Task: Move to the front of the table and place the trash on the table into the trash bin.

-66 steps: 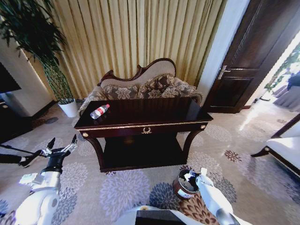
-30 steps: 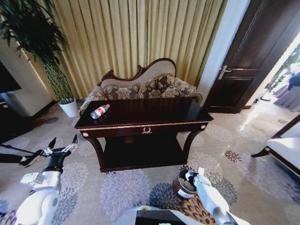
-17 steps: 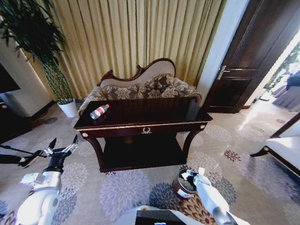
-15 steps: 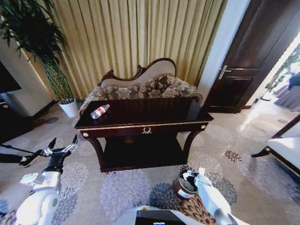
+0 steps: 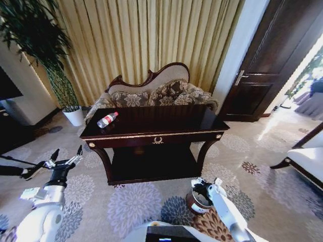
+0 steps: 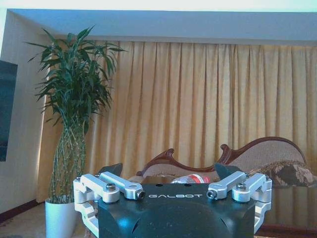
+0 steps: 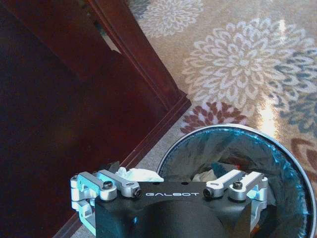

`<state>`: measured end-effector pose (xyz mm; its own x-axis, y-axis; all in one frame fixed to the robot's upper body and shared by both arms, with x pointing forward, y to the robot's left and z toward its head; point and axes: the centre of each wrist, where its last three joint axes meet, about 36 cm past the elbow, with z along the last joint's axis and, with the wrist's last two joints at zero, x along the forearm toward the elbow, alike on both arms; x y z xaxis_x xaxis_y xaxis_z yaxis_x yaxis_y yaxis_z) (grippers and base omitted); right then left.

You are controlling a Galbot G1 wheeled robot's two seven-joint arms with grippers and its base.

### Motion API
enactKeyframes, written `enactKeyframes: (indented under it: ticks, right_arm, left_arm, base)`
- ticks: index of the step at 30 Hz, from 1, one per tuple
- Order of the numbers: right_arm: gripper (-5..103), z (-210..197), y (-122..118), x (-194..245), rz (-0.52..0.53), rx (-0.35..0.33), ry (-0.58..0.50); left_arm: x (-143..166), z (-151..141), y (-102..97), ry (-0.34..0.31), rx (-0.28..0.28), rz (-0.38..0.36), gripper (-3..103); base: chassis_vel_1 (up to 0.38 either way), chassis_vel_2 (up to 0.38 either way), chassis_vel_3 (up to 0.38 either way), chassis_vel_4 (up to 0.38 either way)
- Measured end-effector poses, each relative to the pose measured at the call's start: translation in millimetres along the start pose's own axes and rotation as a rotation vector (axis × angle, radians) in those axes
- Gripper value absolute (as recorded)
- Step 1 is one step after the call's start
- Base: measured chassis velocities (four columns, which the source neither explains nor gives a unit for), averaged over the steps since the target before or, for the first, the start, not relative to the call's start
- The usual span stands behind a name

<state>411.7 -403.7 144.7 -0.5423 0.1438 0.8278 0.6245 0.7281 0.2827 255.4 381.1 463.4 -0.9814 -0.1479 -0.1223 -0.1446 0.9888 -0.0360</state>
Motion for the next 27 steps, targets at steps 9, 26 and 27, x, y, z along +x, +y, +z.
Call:
enactKeyframes:
  ticks: [9,26,27]
  right_arm:
    - [100,3.1,-21.3,-6.1,0.058,-0.025,0.019]
    - [100,-10.3,-44.6,-14.4,0.121,-0.09,0.033]
    - [100,-10.3,-44.6,-14.4,0.121,-0.09,0.033]
  left_arm:
    - [-0.6,2.8,-1.4,0.003,0.006,0.003,100]
    - [1.6,2.8,0.1,-0.013,-0.001,0.011,100]
    - [1.6,2.8,0.1,-0.013,-0.001,0.011,100]
  base:
    - [0.0,0.0,0.0,0.0]
    - [0.0,0.0,0.0,0.0]
    - [0.0,0.0,0.0,0.0]
